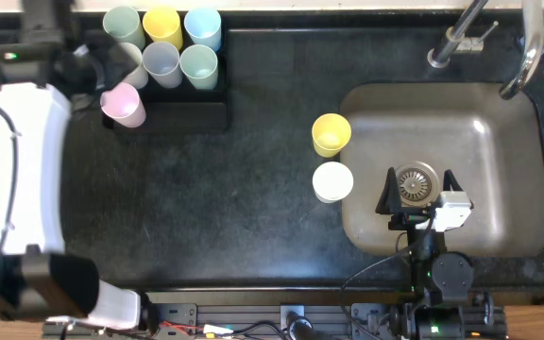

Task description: Store Cups

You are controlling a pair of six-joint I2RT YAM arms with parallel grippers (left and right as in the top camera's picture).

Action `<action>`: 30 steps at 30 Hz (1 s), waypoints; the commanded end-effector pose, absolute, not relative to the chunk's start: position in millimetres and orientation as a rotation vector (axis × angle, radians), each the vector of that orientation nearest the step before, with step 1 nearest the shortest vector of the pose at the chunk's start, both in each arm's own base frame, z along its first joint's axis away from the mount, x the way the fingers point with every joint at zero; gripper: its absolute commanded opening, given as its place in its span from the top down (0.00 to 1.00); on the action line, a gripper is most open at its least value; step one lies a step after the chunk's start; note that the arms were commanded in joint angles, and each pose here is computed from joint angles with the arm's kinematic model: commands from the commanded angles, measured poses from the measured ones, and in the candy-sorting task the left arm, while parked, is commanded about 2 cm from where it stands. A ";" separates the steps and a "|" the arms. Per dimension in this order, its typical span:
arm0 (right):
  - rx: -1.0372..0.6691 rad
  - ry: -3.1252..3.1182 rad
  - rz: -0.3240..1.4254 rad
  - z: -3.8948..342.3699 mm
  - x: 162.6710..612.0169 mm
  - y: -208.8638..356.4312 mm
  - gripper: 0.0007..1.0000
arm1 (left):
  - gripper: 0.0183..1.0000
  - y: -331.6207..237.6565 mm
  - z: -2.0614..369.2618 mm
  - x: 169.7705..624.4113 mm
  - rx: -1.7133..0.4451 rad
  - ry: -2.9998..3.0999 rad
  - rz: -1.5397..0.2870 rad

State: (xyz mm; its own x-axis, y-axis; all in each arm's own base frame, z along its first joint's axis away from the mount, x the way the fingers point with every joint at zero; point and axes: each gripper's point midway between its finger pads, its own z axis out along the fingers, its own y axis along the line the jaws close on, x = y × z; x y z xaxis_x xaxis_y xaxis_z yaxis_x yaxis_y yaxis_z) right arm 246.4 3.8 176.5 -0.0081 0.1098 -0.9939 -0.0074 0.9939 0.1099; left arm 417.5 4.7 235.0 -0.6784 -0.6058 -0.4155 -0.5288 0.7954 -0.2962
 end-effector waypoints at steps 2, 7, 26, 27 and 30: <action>0.077 1.578 0.093 172.9 246.7 3.9 0.00 | 0.00 -144.5 239.0 422.1 -0.352 2.519 -0.218; 0.077 1.578 0.093 172.9 246.7 3.9 0.00 | 0.00 -257.0 203.5 403.2 -0.154 2.592 -0.388; 0.076 1.578 0.094 172.9 246.7 4.1 0.00 | 0.00 -317.8 118.7 354.1 -0.049 2.910 -0.495; 0.076 1.578 0.093 172.9 246.7 4.0 0.00 | 0.00 -319.3 115.0 353.0 -0.046 2.920 -0.496; 0.077 1.578 0.093 172.9 246.7 3.9 0.00 | 0.00 -321.7 107.3 352.0 -0.041 2.934 -0.487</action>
